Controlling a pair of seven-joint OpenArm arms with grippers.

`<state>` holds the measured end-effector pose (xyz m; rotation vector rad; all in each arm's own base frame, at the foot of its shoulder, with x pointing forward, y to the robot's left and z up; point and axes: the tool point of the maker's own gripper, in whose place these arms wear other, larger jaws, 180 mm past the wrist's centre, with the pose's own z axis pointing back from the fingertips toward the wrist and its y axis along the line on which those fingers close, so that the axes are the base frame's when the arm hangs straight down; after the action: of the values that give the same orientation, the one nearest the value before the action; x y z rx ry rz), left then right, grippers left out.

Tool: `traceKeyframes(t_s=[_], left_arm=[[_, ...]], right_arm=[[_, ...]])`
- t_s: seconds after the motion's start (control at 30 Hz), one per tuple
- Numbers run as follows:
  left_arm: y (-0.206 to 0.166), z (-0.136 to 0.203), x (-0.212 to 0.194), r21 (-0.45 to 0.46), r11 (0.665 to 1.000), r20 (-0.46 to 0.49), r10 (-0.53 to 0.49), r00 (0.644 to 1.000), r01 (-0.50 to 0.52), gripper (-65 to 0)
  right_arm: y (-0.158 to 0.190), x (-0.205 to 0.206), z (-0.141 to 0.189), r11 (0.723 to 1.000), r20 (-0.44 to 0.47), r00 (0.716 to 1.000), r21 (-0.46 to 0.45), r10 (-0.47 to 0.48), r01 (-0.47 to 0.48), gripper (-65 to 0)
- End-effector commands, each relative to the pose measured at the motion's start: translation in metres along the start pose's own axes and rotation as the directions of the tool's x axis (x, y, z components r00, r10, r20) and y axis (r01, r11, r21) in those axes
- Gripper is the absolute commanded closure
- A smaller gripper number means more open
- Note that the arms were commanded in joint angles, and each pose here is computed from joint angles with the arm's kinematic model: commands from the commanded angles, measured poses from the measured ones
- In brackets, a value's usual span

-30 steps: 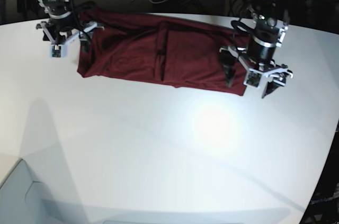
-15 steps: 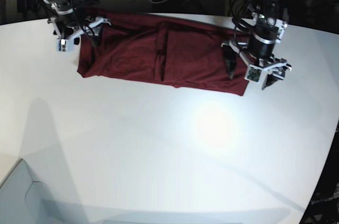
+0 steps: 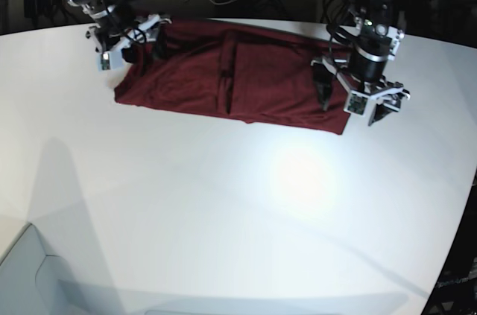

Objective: Layout the t-shirt on the table in an organized manner, then fold the t-shirt properly
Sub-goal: 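Release the hem fold and grasp the collar end with the right gripper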

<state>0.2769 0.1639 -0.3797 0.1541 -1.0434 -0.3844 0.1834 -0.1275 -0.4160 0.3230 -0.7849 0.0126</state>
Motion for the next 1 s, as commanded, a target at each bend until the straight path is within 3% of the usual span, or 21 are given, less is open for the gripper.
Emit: traceKeyframes(t_s=[0.0, 0.23, 0.97], left_arm=[[0.005, 0.002, 0.013, 0.015, 1.0, 0.049, -0.003, 0.999, 0.002, -54.8], [0.004, 0.004, 0.01, 0.012, 1.0, 0.042, -0.003, 0.999, 0.003, -54.8], [0.003, 0.004, 0.007, 0.009, 1.0, 0.034, -0.001, 0.999, 0.001, -54.8]], right_arm=[[0.001, 0.007, 0.002, 1.0, 0.019, 1.0, 0.011, 0.007, -0.007, -40.6], [0.001, 0.011, -0.008, 1.0, -0.054, 0.998, 0.016, 0.027, -0.026, -40.6], [0.003, 0.022, -0.025, 0.999, -0.092, 0.995, 0.038, 0.037, -0.034, -40.6]])
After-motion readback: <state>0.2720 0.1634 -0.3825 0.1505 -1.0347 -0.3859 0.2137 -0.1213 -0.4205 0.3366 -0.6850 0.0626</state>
